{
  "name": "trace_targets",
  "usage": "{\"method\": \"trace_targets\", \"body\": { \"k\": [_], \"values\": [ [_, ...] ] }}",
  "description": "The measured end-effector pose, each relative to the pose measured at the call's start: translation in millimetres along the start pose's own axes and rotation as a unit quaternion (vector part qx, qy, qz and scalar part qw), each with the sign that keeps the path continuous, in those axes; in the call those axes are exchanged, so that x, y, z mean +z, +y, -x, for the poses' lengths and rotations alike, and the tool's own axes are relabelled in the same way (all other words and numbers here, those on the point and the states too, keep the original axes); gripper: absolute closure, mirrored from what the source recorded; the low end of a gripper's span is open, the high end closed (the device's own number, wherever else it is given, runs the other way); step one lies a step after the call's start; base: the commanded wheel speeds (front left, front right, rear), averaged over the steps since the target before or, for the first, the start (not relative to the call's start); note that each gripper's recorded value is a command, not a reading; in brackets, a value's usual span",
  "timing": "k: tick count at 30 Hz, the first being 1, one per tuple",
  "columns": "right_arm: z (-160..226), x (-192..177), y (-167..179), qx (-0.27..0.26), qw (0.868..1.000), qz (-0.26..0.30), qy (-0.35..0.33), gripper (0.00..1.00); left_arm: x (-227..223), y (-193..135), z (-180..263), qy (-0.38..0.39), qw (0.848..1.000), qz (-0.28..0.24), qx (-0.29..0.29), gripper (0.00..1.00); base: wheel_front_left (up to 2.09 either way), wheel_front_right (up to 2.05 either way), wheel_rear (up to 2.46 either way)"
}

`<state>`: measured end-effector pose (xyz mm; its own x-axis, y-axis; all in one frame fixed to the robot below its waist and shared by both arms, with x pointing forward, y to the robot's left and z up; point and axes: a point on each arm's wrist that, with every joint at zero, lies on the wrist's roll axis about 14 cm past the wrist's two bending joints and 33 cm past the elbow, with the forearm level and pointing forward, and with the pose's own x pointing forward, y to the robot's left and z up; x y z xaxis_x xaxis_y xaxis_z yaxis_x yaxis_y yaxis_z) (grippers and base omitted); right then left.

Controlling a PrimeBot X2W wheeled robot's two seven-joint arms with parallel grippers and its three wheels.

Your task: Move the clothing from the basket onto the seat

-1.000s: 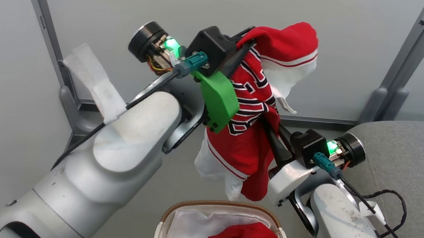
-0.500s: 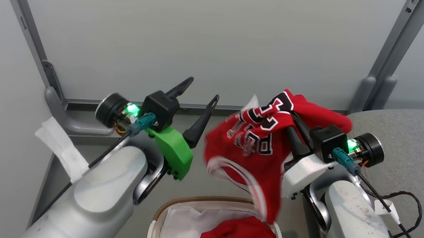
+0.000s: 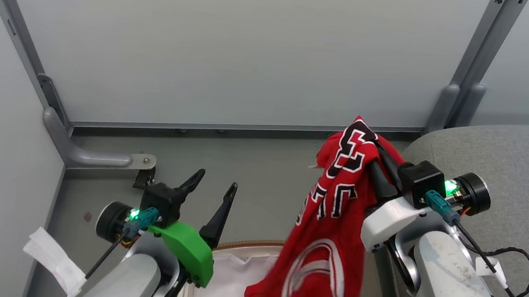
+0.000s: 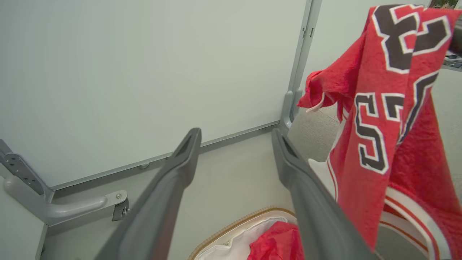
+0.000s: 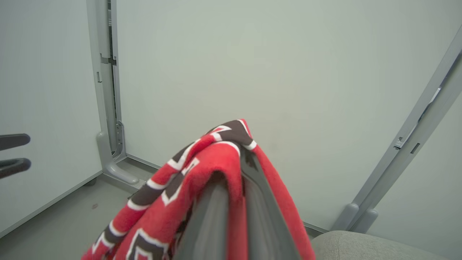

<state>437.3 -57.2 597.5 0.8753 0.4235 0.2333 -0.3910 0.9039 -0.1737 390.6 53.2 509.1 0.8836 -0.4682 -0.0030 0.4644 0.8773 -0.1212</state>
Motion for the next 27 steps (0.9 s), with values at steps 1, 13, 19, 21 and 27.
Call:
{"method": "trace_targets", "body": {
  "k": [1, 13, 19, 21, 27],
  "values": [
    [0, 0, -1, -0.001, 1.0, 0.0, 0.0, 1.0, -3, 0, 2, 0.002, 1.0, 0.003, 0.002, 0.0, 0.0, 0.0, 0.0],
    [18, -6, -35, -0.046, 0.998, 0.027, 0.014, 1.0, -12, -26, -4, -0.005, 0.999, 0.036, -0.016, 0.0, 0.0, 0.0, 0.0],
    [43, -3, -76, -0.105, 0.993, 0.055, 0.021, 1.0, -13, -59, -18, -0.006, 0.997, 0.044, -0.064, 0.0, 0.0, 0.0, 0.0],
    [54, -3, -91, -0.128, 0.989, 0.064, 0.025, 1.0, -14, -72, -23, -0.005, 0.995, 0.044, -0.085, 0.0, 0.0, 0.0, 0.0],
    [97, -2, -138, -0.205, 0.974, 0.084, 0.042, 1.0, -21, -113, -36, 0.007, 0.988, 0.042, -0.15, 0.0, 0.0, 0.0, 0.0]
  ]
}}
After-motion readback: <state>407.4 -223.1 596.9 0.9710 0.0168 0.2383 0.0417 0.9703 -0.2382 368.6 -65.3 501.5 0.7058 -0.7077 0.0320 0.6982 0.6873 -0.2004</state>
